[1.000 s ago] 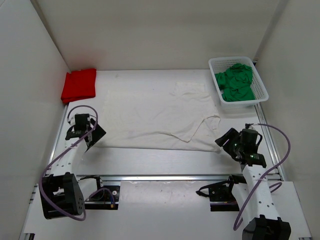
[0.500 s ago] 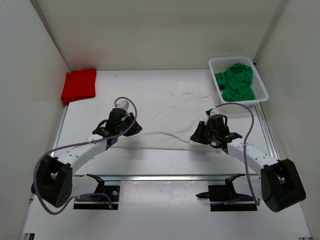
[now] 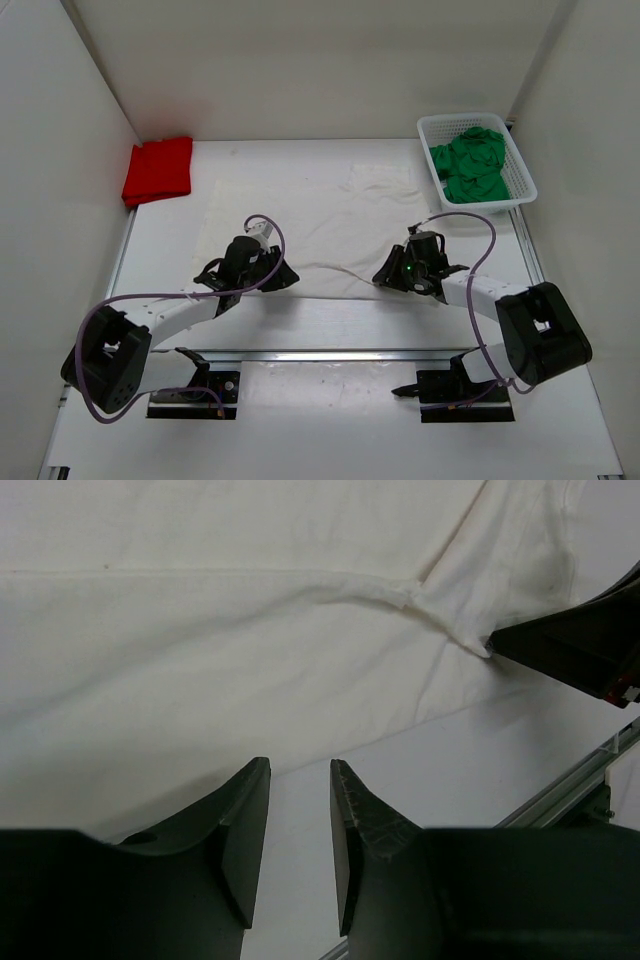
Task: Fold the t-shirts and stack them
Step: Fold the flattened tshirt in 1/3 of the way
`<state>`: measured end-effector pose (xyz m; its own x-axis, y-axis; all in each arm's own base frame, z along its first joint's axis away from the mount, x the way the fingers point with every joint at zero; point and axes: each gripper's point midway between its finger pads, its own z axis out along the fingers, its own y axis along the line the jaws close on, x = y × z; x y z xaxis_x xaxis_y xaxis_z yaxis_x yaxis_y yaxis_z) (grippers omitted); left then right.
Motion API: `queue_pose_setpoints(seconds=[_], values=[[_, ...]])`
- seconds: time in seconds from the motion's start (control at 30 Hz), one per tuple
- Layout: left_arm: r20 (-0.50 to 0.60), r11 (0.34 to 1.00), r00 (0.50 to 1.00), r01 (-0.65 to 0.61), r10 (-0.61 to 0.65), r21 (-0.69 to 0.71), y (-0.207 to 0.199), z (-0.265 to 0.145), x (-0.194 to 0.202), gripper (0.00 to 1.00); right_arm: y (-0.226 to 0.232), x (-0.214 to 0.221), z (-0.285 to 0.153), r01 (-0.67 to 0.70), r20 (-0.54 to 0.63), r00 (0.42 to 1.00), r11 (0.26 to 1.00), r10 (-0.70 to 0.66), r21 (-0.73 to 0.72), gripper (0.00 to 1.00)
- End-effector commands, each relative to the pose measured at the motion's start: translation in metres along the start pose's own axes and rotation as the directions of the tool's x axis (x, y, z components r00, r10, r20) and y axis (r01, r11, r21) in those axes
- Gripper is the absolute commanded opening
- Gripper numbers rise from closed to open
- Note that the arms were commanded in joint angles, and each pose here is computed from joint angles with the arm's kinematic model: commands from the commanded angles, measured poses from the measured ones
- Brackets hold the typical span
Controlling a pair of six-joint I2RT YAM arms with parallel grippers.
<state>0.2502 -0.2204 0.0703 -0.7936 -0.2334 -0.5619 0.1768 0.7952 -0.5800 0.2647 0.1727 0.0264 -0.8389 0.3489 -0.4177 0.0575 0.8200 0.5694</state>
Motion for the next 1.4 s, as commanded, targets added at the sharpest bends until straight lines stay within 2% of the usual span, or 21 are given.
queue_pose_setpoints(seconds=[0.0, 0.07, 0.23, 0.37, 0.4, 0.57, 0.67, 0.73, 0.8, 0.9, 0.93, 1.0, 1.07, 1.13, 1.27, 1.37], values=[[0.044, 0.996, 0.999, -0.021, 0.018, 0.081, -0.019, -0.004, -0.012, 0.42, 0.012, -0.011, 0.006, -0.008, 0.023, 1.000, 1.000, 0.009, -0.026, 0.27], [0.037, 0.997, 0.999, -0.001, -0.001, 0.076, -0.016, -0.003, -0.010, 0.41, 0.016, -0.008, 0.008, -0.008, 0.014, 1.000, 0.999, 0.008, -0.043, 0.28], [0.034, 0.997, 0.999, 0.002, -0.005, 0.077, -0.015, -0.002, -0.007, 0.41, 0.024, -0.017, 0.010, -0.005, 0.008, 1.000, 0.999, 0.006, -0.045, 0.18], [0.026, 0.996, 1.000, 0.008, -0.010, 0.085, -0.014, -0.002, -0.004, 0.41, 0.024, -0.027, 0.012, -0.003, 0.029, 1.000, 0.999, 0.004, -0.043, 0.05], [0.024, 0.997, 1.000, 0.012, -0.013, 0.080, -0.013, -0.002, -0.003, 0.40, 0.025, -0.030, 0.013, -0.003, 0.026, 1.000, 0.999, 0.004, -0.040, 0.05], [0.042, 0.998, 0.999, 0.017, -0.020, 0.063, -0.008, -0.004, -0.009, 0.41, 0.061, -0.085, 0.023, 0.076, 0.083, 0.994, 0.994, -0.069, -0.076, 0.03], [0.039, 0.998, 0.999, 0.023, -0.025, 0.060, -0.009, -0.004, -0.008, 0.40, 0.076, -0.110, 0.047, 0.094, 0.054, 0.994, 0.993, -0.090, -0.068, 0.02], [0.042, 0.998, 0.999, 0.026, -0.028, 0.049, -0.008, -0.004, -0.008, 0.39, 0.086, -0.122, 0.056, 0.114, 0.063, 0.992, 0.992, -0.110, -0.061, 0.05], [0.036, 0.998, 0.999, 0.025, -0.027, 0.055, -0.010, -0.003, -0.007, 0.40, 0.106, -0.136, 0.063, 0.151, 0.071, 0.987, 0.986, -0.146, -0.076, 0.24], [0.040, 0.999, 0.999, 0.026, -0.028, 0.045, -0.011, -0.001, -0.008, 0.41, 0.105, -0.127, 0.059, 0.182, 0.078, 0.981, 0.982, -0.177, -0.055, 0.36], [0.034, 0.998, 0.999, 0.024, -0.026, 0.055, -0.014, -0.001, -0.006, 0.41, 0.111, -0.129, 0.050, 0.193, 0.121, 0.975, 0.980, -0.185, -0.056, 0.37], [0.026, 0.999, 0.999, 0.021, -0.023, 0.049, -0.014, 0.004, -0.004, 0.41, 0.100, -0.111, 0.033, 0.201, 0.136, 0.972, 0.978, -0.193, -0.048, 0.38], [0.018, 0.999, 1.000, 0.025, -0.026, 0.048, -0.016, 0.009, -0.004, 0.40, 0.095, -0.093, 0.023, 0.204, 0.153, 0.970, 0.976, -0.191, -0.072, 0.28], [-0.003, 0.998, 0.999, 0.043, -0.043, 0.039, -0.013, 0.016, 0.000, 0.40, 0.086, -0.059, 0.020, 0.222, 0.102, 0.971, 0.972, -0.214, -0.077, 0.15], [-0.016, 0.998, 0.999, 0.050, -0.049, 0.033, -0.016, 0.028, 0.001, 0.39, 0.076, -0.016, 0.020, 0.270, 0.036, 0.963, 0.960, -0.268, -0.076, 0.07], [-0.014, 0.989, 0.989, 0.146, -0.146, 0.029, 0.000, 0.034, -0.006, 0.37, 0.066, -0.005, 0.024, 0.266, 0.009, 0.964, 0.962, -0.266, -0.055, 0.04]])
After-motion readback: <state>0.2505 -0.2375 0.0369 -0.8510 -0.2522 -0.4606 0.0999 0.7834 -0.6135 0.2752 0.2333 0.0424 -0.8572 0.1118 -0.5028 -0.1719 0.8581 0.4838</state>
